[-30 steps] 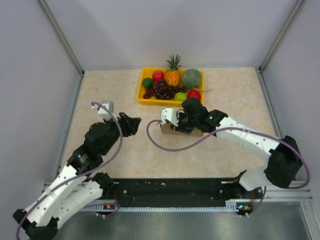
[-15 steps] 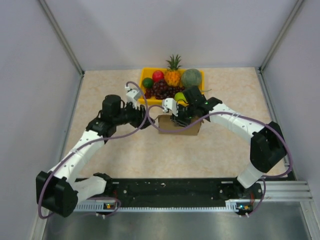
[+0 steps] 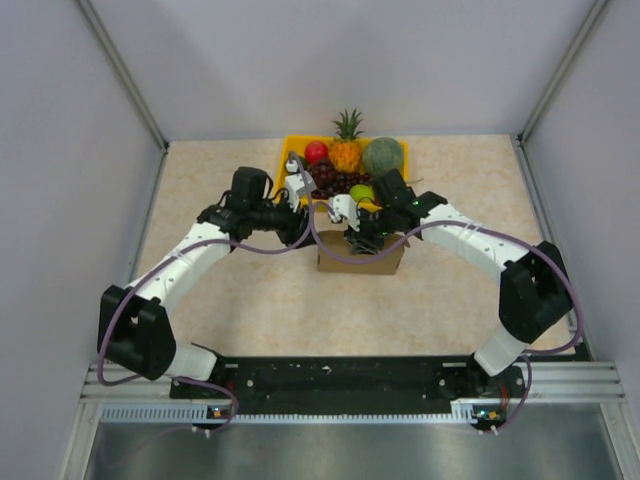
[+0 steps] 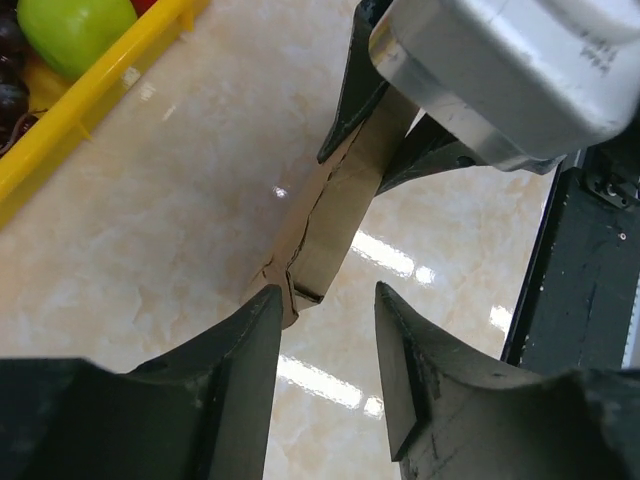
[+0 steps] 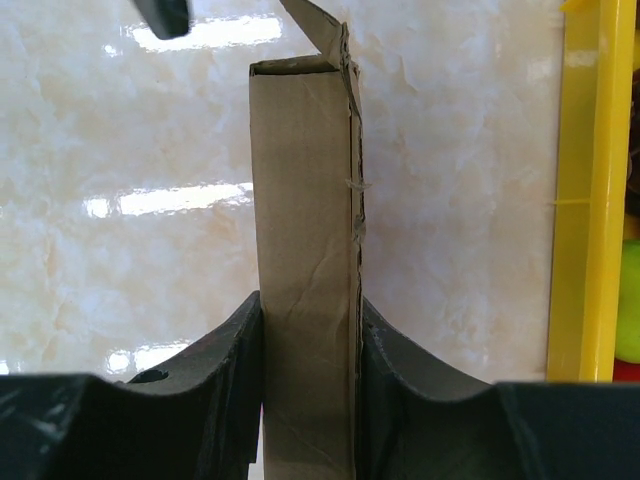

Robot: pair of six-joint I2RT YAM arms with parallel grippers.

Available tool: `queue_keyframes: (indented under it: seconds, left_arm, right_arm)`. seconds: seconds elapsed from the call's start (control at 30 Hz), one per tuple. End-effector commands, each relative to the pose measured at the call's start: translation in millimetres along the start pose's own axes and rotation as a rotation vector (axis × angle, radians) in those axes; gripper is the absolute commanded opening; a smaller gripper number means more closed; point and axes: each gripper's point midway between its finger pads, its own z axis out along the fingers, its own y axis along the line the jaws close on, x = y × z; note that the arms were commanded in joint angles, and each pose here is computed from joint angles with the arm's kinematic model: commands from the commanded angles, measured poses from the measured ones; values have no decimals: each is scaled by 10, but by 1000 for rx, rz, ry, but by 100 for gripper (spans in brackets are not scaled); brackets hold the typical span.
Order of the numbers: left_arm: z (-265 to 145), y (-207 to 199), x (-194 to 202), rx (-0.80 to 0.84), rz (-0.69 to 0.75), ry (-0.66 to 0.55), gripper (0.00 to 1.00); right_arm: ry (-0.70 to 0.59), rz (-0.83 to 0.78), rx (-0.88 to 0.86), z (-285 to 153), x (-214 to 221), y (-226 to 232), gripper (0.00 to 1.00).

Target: Fold the paper box

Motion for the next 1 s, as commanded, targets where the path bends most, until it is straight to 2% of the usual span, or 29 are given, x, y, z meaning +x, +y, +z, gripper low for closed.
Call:
queue_keyframes:
  seconds: [0.0,0.37,0.57,0.6,0.63,0.77,0.8,0.83,0.87,0.9,0.97]
  left_arm:
    - [40,16,-123,-11,93,-29,43]
    - [147,167,53,-64,86,42,35]
    - [167,238,4,-104,72,36,24]
    - [165,252,-5,-113,72,32,21]
    - [158,255,-18,-122,60,26,15]
    - [152,256,-129,-148,-9,-16,7]
    - [157,229,-167,-137,-25,-31,9]
    - [164,195,-187,-125,-61,-41,16]
    - [171,178,-195,-117,-79,-45,31]
    - [173,162,-203,-112,-102,-49,35]
    - [180,119,-217,-93,-100,-53,35]
  right_arm:
    - [-72,-45,12,-86,-299,-119,13]
    - [-57,-38,11,-70,-259,-118,11]
    - [-58,-37,12,-78,-270,-122,11]
    - [-58,-36,10,-68,-271,-119,11]
    - [-59,-35,13,-78,-277,-126,11]
    - [-54,-26,12,-60,-264,-127,10]
    - [-49,-20,9,-46,-249,-117,9]
    - [-45,-21,10,-40,-243,-118,9]
    - [-44,-16,12,-43,-238,-124,9]
    - [-43,-15,13,-41,-237,-128,9]
    - [-44,-14,8,-28,-249,-114,9]
